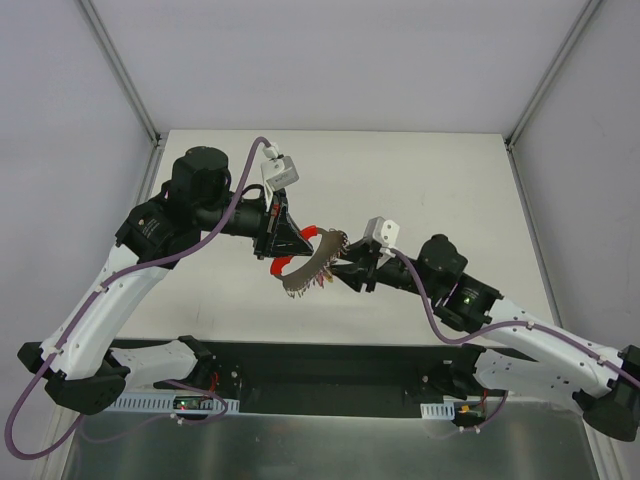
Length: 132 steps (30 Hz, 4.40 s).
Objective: Remove the keys from the keyring
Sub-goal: Pick up the key from the keyring, then adjust the key on the keyring.
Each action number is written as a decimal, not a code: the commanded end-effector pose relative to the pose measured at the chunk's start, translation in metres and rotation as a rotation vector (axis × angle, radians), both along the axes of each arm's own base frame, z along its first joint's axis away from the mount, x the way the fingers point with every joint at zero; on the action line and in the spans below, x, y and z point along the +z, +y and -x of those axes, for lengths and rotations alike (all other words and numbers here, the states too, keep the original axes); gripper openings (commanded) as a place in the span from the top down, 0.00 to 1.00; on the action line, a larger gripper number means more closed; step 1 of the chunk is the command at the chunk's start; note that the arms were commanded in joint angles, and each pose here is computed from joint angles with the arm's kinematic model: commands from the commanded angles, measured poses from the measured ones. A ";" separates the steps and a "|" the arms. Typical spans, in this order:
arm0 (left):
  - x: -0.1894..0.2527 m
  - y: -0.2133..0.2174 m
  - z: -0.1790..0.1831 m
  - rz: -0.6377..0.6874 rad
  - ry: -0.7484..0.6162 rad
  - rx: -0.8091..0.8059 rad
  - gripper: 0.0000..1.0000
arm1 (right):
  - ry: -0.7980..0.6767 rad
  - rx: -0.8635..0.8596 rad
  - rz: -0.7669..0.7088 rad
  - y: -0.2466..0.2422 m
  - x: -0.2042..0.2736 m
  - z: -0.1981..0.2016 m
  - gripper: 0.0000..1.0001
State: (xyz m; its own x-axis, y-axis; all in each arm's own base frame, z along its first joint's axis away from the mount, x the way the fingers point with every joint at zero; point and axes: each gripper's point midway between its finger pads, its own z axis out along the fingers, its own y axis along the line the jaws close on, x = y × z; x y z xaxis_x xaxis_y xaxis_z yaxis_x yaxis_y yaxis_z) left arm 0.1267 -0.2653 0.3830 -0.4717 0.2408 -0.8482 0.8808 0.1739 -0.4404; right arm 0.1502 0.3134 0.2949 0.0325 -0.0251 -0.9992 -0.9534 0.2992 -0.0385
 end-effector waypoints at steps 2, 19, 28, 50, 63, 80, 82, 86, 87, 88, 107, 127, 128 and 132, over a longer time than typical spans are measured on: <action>0.005 0.000 0.000 0.020 -0.024 -0.009 1.00 | -0.044 0.068 -0.119 0.008 0.043 0.011 0.64; -0.004 0.003 -0.004 -0.002 -0.039 0.023 1.00 | -0.039 0.024 -0.140 0.000 0.044 0.008 0.99; -0.023 0.011 -0.022 -0.058 -0.058 0.140 1.00 | 0.026 0.012 0.069 -0.018 0.025 0.014 0.99; -0.071 0.021 -0.036 -0.138 -0.024 0.250 0.71 | 0.090 0.124 0.112 -0.015 0.029 0.036 0.99; -0.040 0.029 0.009 0.025 -0.357 -0.012 0.50 | 0.103 0.202 0.213 -0.016 0.042 0.047 0.99; -0.016 0.020 0.029 0.181 -0.494 -0.141 0.28 | 0.152 0.325 0.086 -0.008 0.070 0.072 0.99; -0.004 0.026 0.030 0.209 -0.564 -0.103 0.29 | 0.154 0.324 0.088 -0.008 0.069 0.071 0.99; 0.020 0.036 0.049 0.296 -0.650 -0.113 0.39 | 0.167 0.305 0.094 -0.008 0.066 0.068 0.99; 0.023 0.037 0.053 0.311 -0.653 -0.122 0.41 | 0.171 0.306 0.092 -0.007 0.067 0.069 0.99; 0.026 0.038 0.058 0.327 -0.649 -0.125 0.43 | 0.176 0.304 0.088 -0.007 0.069 0.068 0.99; -0.050 0.031 0.010 0.212 -0.419 0.139 0.25 | 0.195 0.318 0.010 0.002 0.084 0.068 0.99; -0.046 0.012 0.040 0.329 -0.299 -0.070 1.00 | 0.177 0.236 0.078 -0.022 0.055 0.066 0.84; -0.046 0.012 0.041 0.318 -0.297 -0.079 1.00 | 0.157 0.235 0.099 -0.024 0.051 0.066 0.82; -0.045 0.013 0.042 0.283 -0.314 -0.104 1.00 | 0.151 0.186 0.195 -0.034 0.034 0.059 0.85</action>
State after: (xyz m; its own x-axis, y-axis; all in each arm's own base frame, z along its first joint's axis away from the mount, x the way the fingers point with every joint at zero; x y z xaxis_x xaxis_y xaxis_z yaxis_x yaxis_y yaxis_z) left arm 0.0930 -0.2559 0.3209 -0.2491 -0.0011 -0.9685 0.9678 0.0378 -0.2490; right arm 0.0863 0.2922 0.3336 -0.1443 -0.1615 -0.9763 -0.9879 0.0803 0.1327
